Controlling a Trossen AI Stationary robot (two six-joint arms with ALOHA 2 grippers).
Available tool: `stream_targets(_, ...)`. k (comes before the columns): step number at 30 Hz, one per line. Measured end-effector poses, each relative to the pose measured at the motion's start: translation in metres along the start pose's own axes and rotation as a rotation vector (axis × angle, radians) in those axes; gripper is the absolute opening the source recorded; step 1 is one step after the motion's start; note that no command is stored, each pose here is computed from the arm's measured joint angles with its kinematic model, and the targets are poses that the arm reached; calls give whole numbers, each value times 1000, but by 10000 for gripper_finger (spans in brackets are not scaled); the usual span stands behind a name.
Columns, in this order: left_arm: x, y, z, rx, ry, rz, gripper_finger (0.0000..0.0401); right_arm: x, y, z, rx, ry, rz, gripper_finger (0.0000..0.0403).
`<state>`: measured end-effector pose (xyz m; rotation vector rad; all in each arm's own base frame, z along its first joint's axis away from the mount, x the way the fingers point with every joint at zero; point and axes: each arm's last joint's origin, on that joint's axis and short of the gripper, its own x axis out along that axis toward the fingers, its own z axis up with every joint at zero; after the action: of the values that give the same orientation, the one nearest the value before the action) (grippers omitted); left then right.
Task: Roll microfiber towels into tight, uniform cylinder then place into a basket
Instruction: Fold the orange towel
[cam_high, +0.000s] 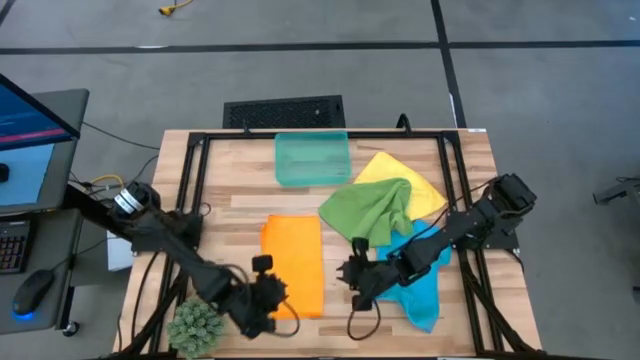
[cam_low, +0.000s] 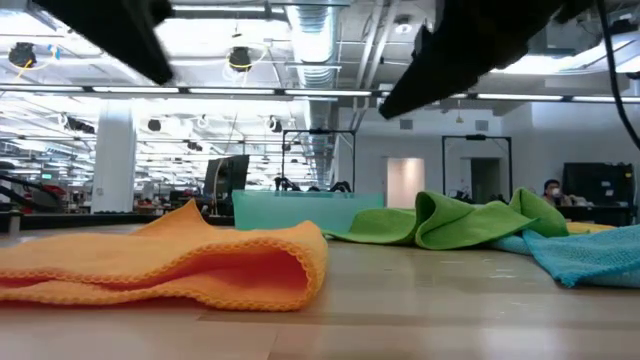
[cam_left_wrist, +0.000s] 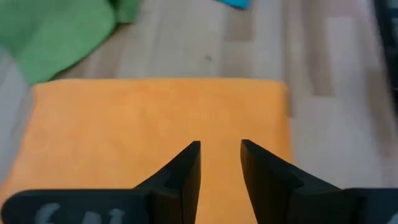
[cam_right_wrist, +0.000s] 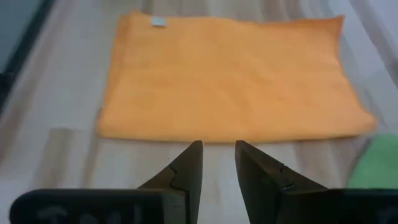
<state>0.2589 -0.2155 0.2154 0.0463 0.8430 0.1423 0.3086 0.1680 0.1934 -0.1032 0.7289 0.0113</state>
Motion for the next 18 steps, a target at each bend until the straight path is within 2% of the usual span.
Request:
stream_targets(5,-9,-22,-19,64,9,-41,106,2,11,1,6,-32,84,118)
stream_targets(9,5,-36,-36,74,59,-39,106,16,16,-2,15,-41,146,129)
stream_targets(11,11,-43,-44,91,82,-48,106,22,23,-1,1,-93,177,142)
stream_targets(18,21,-60,-71,145,170,-71,106,44,54,-14,-207,-150,237,202)
